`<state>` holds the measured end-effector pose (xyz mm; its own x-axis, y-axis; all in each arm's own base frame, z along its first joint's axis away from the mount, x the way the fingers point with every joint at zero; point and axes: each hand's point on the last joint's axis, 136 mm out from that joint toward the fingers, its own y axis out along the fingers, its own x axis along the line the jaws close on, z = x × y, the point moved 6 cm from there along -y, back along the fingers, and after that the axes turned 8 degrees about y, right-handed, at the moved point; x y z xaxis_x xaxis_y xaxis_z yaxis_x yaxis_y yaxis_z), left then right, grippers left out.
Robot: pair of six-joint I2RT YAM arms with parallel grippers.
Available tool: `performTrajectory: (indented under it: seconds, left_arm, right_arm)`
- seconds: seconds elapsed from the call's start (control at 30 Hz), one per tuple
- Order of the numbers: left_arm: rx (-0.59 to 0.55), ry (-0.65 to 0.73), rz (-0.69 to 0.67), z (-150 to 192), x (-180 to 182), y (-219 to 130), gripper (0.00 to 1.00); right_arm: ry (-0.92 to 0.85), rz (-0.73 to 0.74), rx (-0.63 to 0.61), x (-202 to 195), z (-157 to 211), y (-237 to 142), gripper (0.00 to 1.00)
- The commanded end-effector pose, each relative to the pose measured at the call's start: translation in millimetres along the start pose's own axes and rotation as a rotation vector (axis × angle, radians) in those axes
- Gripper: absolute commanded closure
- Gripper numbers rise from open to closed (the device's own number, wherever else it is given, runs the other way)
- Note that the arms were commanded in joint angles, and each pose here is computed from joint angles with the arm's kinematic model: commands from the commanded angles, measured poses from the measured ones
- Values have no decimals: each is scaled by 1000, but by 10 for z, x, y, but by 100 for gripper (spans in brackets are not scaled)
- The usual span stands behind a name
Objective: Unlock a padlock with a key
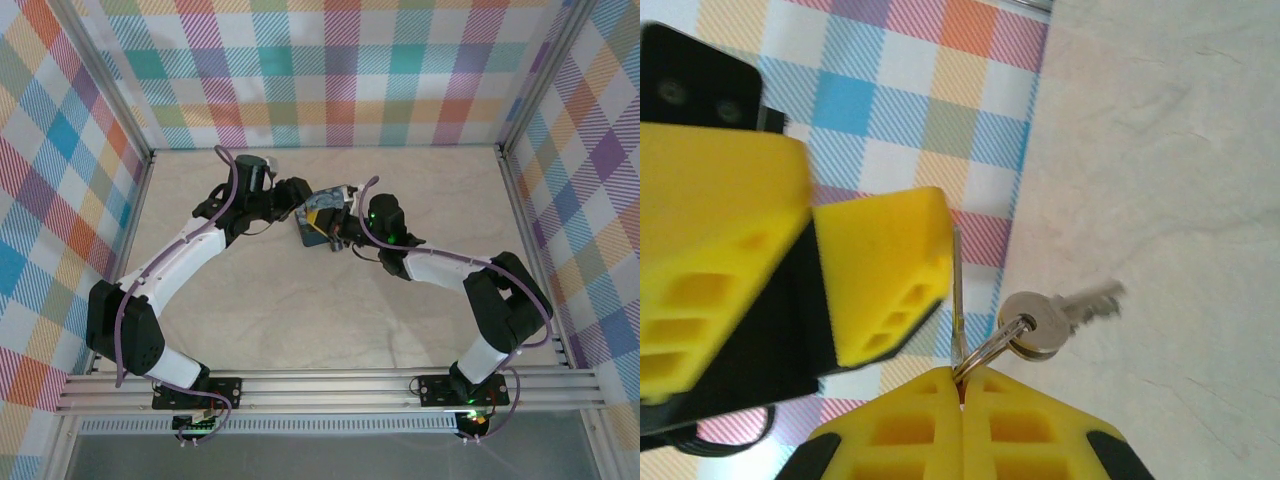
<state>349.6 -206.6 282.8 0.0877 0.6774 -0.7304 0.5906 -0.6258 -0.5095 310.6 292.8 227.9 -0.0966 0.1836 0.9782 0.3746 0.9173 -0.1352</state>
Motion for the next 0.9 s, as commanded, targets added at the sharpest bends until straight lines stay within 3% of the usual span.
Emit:
performTrajectory:
  seconds: [0.0,0.13,0.27,0.37,0.5,0.87]
  left_arm:
    - [0,20,-13,-46,-28,-175,50]
    - [118,106,41,48,-56,-151,53]
    - [368,212,134,273,-77,-50,56]
    - [460,260,166,385,-18,-5,56]
    - [498,286,230,430,-69,-15,56]
    - [560,364,267,604,-35,-208,61]
  right_arm:
    - [-86,21,30,22,85,-105,100]
    - [-208,64,102,1,199,-189,100]
    - [-307,95,212,11,322,-281,100]
    - [-349,78,312,35,420,-339,100]
    - [-374,65,388,49,486,-408,100]
    - [-392,35,400,79,428,-520,100]
